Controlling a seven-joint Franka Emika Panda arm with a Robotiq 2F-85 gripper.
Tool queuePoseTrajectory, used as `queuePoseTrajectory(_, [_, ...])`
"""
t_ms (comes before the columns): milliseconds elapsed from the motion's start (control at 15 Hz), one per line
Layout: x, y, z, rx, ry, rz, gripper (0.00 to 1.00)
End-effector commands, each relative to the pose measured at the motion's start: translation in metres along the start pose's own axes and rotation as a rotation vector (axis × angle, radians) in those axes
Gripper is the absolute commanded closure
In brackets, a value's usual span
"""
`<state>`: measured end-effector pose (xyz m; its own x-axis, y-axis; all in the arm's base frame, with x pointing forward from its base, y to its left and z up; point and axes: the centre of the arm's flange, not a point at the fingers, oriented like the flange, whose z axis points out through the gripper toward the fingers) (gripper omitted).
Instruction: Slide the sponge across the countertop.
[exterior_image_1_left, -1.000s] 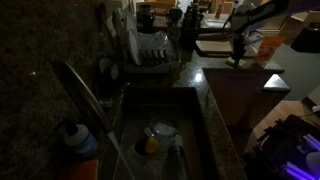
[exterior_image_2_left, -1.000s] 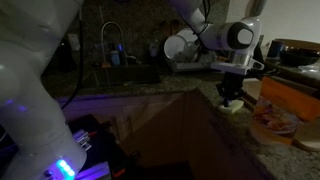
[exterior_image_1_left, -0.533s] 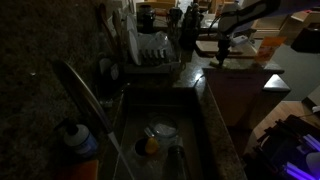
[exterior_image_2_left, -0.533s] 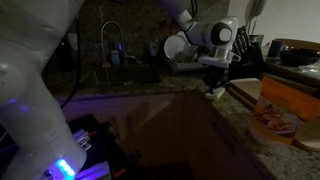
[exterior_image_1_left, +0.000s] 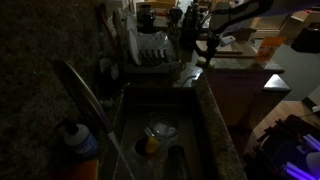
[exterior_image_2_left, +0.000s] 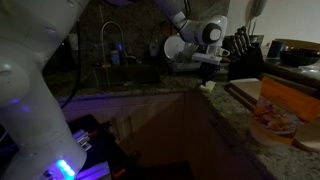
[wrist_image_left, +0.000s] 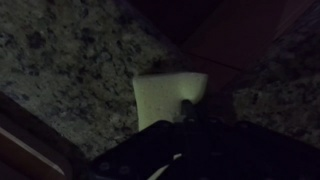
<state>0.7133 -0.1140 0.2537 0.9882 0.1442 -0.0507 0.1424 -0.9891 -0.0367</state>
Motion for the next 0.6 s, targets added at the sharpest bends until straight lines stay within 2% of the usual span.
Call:
queuePoseTrajectory(0, [-0.005, 0.047, 0.017, 0.029, -0.005, 0.032, 0.99])
queuePoseTrajectory(200, [-0.037, 0.096, 0.026, 0.08, -0.055, 0.135, 0.99])
queuePoseTrajectory(400, [-0.066, 0.129, 0.025, 0.133, -0.102, 0.235, 0.99])
queuePoseTrajectory(467, [-0.073, 0.135, 0.024, 0.118, -0.118, 0.253, 0.99])
queuePoseTrajectory(533, [-0.078, 0.14, 0.022, 0.1, -0.123, 0.263, 0.95])
